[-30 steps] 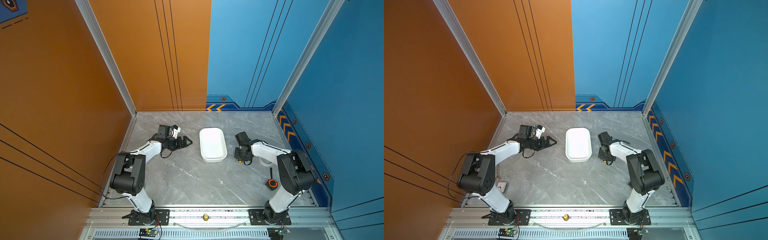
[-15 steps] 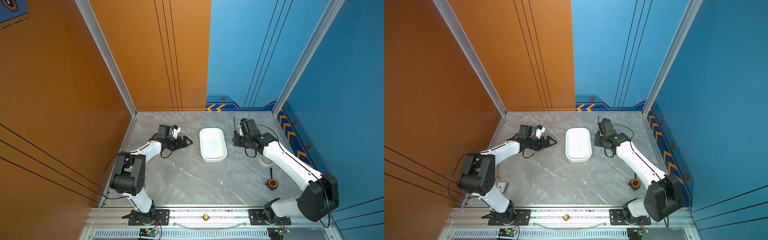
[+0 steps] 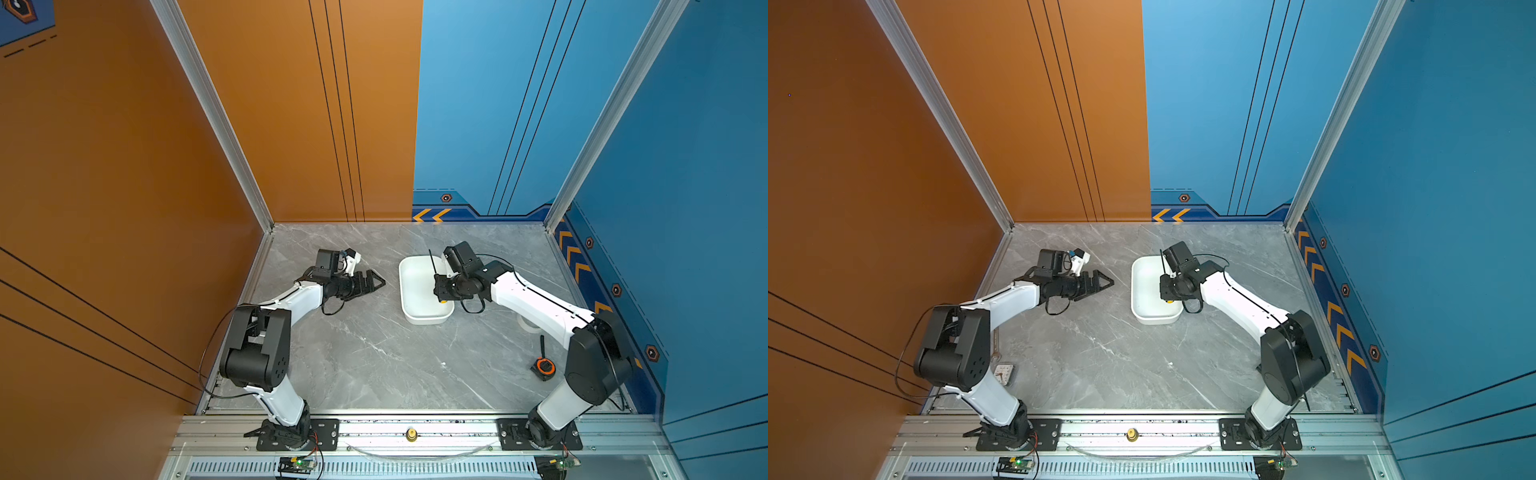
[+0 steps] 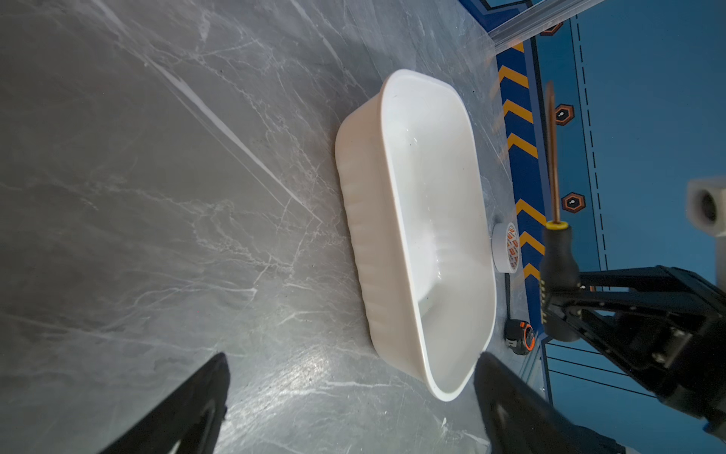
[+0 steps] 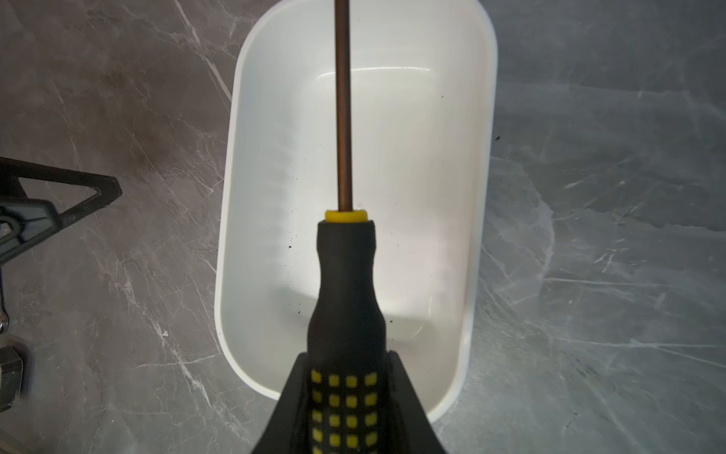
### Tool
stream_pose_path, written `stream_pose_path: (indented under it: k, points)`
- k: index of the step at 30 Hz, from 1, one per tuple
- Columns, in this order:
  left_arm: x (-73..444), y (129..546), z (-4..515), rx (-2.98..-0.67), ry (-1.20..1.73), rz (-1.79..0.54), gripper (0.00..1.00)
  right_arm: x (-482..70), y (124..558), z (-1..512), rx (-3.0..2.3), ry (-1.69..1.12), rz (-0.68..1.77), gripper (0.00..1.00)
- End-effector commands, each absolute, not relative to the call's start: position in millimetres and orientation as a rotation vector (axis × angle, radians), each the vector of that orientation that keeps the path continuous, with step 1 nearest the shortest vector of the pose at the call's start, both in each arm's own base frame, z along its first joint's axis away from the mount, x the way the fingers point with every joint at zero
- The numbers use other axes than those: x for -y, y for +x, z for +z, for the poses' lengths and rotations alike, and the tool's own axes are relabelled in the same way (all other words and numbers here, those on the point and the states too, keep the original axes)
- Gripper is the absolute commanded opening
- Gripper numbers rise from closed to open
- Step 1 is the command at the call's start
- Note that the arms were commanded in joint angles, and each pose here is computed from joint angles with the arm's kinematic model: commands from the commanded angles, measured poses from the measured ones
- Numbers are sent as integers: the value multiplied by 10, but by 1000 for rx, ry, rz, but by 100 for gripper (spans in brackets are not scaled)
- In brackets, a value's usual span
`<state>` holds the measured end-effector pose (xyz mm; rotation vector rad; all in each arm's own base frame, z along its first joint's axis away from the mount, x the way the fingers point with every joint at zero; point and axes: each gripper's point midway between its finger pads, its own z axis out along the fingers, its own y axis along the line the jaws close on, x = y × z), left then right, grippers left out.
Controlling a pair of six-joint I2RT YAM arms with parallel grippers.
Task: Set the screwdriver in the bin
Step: 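Lift the screwdriver with the right gripper and carry it over the white bin, then lower the screwdriver into the white bin with the right gripper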
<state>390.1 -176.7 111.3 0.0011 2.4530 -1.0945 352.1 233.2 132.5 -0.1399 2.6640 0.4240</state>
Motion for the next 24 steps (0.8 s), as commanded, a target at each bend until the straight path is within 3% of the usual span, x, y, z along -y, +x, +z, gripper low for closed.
stream_pose_path:
  k: [1, 24]
  points:
    - [1766, 3899, 1221, -2418, 23, -1116, 98, -2511, 3603, 1366, -2656, -142, 481, 0]
    - [1722, 3911, 1155, -2427, 16, -1104, 98, -2501, 3649, 798, -2771, 53, 324, 0]
